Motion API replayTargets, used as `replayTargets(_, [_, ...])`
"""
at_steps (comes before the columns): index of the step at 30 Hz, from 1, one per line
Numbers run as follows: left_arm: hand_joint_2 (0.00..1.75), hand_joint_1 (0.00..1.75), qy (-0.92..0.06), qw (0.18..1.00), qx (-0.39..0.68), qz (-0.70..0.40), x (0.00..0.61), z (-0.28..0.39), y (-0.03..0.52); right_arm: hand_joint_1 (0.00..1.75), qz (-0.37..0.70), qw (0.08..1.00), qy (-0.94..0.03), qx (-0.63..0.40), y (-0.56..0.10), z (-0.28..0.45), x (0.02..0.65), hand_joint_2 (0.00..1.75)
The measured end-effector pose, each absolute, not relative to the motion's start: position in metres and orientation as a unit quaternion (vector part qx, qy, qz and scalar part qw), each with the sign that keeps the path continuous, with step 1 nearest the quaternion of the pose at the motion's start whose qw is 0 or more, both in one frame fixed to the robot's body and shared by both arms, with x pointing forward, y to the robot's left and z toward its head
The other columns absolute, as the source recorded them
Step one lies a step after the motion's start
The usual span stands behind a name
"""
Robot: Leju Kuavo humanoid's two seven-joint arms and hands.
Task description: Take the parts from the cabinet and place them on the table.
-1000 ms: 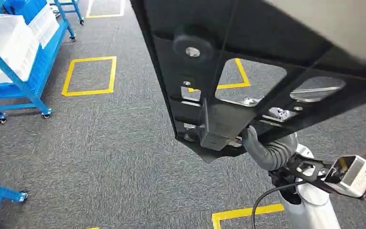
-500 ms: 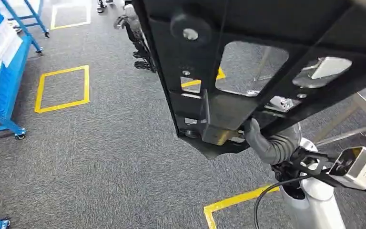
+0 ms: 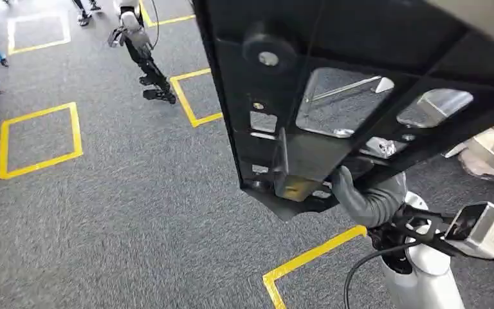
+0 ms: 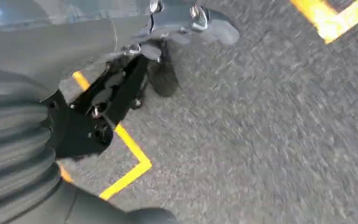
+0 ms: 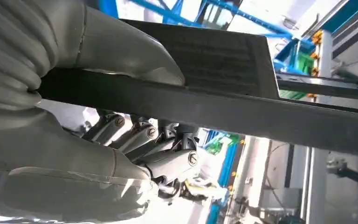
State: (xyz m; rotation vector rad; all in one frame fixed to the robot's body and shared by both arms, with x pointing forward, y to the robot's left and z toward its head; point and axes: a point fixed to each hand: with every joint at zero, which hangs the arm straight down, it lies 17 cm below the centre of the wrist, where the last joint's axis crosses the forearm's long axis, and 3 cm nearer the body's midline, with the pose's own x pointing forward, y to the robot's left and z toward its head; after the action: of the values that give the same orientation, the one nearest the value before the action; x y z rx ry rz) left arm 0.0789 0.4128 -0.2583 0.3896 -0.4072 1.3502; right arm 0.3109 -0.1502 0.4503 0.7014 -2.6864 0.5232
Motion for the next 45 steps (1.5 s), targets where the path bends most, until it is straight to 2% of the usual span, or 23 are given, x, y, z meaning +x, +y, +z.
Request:
replayTargets(19, [1.75, 0.00, -0.189, 0.734, 0.192, 0.624, 0.072, -0.254, 0.447, 1.75, 0.182, 0.169, -0.946, 0.210, -0.161, 0.432, 0.314, 1.75])
replayTargets(45, [1.75, 0.00, -0.182, 0.731, 0.179, 0.633, 0.072, -0.257, 0.437, 1.75, 0.168, 0.195, -0.948, 0.186, -0.163, 0.408, 0.315, 1.75])
